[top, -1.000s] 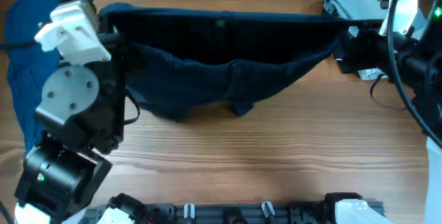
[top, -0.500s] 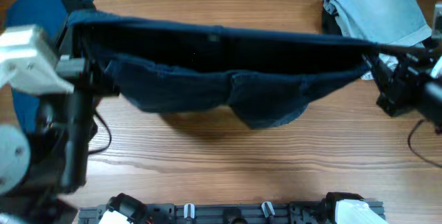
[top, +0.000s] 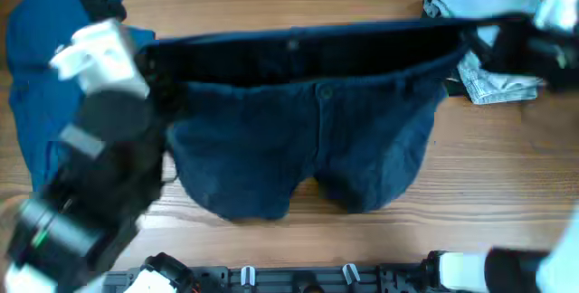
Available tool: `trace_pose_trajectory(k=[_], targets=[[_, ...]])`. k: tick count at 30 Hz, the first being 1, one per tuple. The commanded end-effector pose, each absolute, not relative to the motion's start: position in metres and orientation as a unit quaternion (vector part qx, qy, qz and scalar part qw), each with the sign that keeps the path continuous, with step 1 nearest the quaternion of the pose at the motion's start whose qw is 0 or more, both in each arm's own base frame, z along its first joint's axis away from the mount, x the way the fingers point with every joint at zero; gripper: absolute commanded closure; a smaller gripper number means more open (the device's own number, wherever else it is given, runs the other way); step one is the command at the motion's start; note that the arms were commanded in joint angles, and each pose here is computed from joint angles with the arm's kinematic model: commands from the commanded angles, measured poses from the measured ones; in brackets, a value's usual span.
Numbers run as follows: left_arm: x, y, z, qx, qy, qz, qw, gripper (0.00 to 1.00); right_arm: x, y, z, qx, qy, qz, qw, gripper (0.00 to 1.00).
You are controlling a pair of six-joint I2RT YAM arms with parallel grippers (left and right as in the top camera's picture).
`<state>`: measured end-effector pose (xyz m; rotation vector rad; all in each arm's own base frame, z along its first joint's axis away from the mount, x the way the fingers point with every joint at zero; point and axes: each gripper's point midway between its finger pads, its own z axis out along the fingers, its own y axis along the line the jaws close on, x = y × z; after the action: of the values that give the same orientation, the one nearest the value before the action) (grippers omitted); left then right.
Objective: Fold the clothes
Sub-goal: 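Lay the shorts flat in the center and release both grippers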
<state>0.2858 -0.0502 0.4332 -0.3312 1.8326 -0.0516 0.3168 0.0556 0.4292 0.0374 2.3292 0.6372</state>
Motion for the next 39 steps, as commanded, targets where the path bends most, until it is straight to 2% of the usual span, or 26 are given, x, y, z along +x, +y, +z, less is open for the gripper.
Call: trace_pose_trajectory(k=[1,8,13,14,15,16,17,20,24,28,31,34,37,39], targets=[[0.316,0.034,0.421,-0.311,0.735,0.147,0.585,0.96,0.384,-0.007,0.373,0.081,0.933,0.135,0.324,0.96],[0.474,0.071,0.276,-0.337,0.797,0.132,0.484,0.96,0.508,0.006,0.278,0.030,0.938,0.156,0.309,0.96],[0.547,0.071,0.198,-0.340,0.790,0.115,0.497,0.94,0.579,0.034,0.184,0.007,0.941,0.160,0.298,0.96],[0.556,0.068,0.188,-0.337,0.791,0.106,0.499,0.85,0.588,0.038,0.171,0.003,0.940,0.161,0.301,0.96],[0.567,0.064,0.174,-0.335,0.792,0.095,0.502,0.44,0.603,0.044,0.153,0.013,0.938,0.163,0.306,0.91],[0.575,0.063,0.165,-0.334,0.789,0.088,0.509,0.00,0.620,0.053,0.140,0.004,0.931,0.168,0.324,0.20],[0.576,0.062,0.162,-0.332,0.790,0.087,0.507,0.00,0.625,0.058,0.138,0.000,0.928,0.170,0.332,0.01],[0.582,0.057,0.166,-0.298,0.801,0.082,0.513,0.00,0.633,0.062,0.152,-0.004,0.917,0.173,0.358,0.01],[0.582,0.043,0.190,-0.257,0.812,0.055,0.521,0.00,0.623,0.061,0.189,-0.008,0.911,0.172,0.374,0.00],[0.578,0.041,0.186,-0.250,0.821,0.053,0.510,0.00,0.597,0.072,0.179,-0.032,0.931,0.169,0.323,0.01],[0.567,0.030,0.196,-0.237,0.835,0.041,0.495,0.00,0.565,0.098,0.167,-0.082,0.937,0.217,0.263,0.00],[0.522,-0.017,0.225,-0.182,0.877,-0.032,0.444,0.00,0.523,0.110,0.155,-0.090,0.944,0.263,0.175,0.01],[0.474,-0.051,0.243,-0.144,0.904,-0.074,0.396,0.00,0.501,0.099,0.139,-0.083,0.962,0.229,0.122,0.12],[0.445,-0.059,0.252,-0.159,0.911,-0.094,0.368,0.00,0.483,0.088,0.123,-0.074,0.974,0.198,0.079,0.18]])
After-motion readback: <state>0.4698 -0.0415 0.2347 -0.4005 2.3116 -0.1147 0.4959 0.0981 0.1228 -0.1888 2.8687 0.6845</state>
